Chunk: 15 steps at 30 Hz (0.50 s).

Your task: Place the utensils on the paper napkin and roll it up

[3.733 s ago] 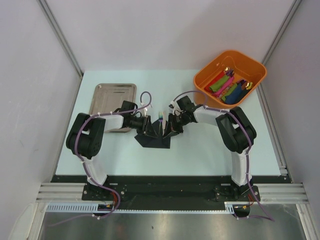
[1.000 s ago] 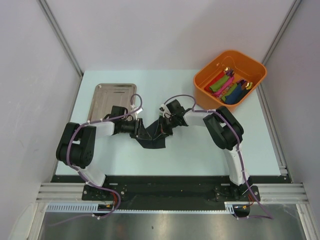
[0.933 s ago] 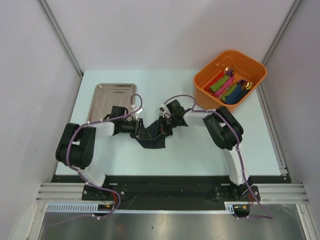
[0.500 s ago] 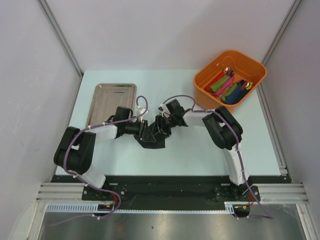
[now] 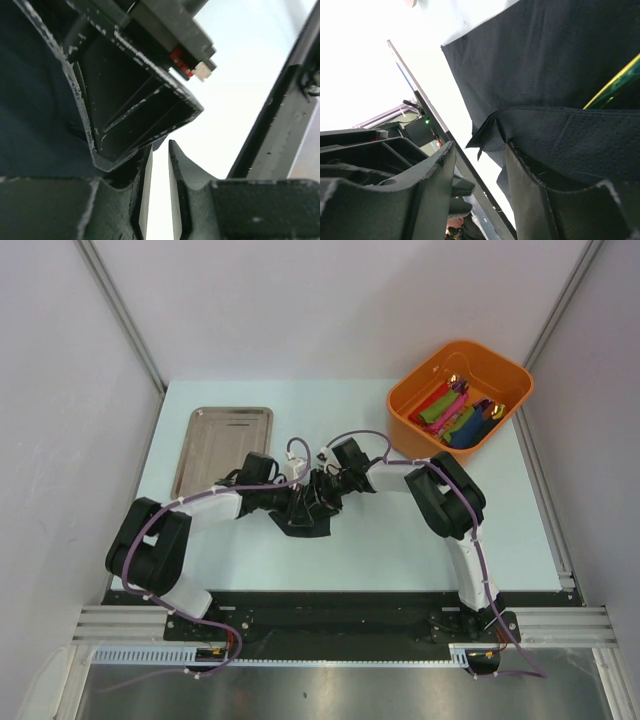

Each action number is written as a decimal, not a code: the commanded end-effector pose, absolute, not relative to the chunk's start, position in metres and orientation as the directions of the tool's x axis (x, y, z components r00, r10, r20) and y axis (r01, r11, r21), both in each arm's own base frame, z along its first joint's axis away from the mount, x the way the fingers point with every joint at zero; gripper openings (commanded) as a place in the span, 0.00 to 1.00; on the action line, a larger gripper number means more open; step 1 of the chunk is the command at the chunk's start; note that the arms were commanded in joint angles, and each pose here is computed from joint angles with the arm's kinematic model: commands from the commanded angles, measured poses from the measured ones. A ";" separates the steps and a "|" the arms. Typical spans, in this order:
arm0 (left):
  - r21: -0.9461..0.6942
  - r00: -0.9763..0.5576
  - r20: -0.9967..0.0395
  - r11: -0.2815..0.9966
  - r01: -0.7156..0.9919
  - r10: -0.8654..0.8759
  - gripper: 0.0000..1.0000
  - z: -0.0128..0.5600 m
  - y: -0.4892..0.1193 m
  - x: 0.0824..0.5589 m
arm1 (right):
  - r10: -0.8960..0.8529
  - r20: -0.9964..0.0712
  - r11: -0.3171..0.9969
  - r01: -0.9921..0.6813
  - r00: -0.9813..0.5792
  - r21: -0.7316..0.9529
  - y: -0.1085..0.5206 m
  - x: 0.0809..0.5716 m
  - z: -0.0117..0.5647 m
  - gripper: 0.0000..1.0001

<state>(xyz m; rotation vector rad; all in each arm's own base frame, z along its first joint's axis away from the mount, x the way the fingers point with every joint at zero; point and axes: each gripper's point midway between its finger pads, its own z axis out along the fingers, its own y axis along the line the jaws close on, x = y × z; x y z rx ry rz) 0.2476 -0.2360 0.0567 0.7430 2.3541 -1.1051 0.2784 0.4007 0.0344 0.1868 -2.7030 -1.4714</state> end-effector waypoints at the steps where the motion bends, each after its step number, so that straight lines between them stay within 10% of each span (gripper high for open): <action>1: -0.449 -0.692 -0.652 0.577 0.682 0.310 0.24 0.066 -0.235 0.268 | -0.117 -0.012 0.555 -0.076 -0.993 0.828 0.398 0.282 0.032 0.51; 15: -0.365 -0.700 -0.612 0.654 0.663 0.368 0.18 0.043 -0.223 0.283 | -0.121 -0.014 0.546 -0.079 -0.993 0.834 0.400 0.281 0.038 0.52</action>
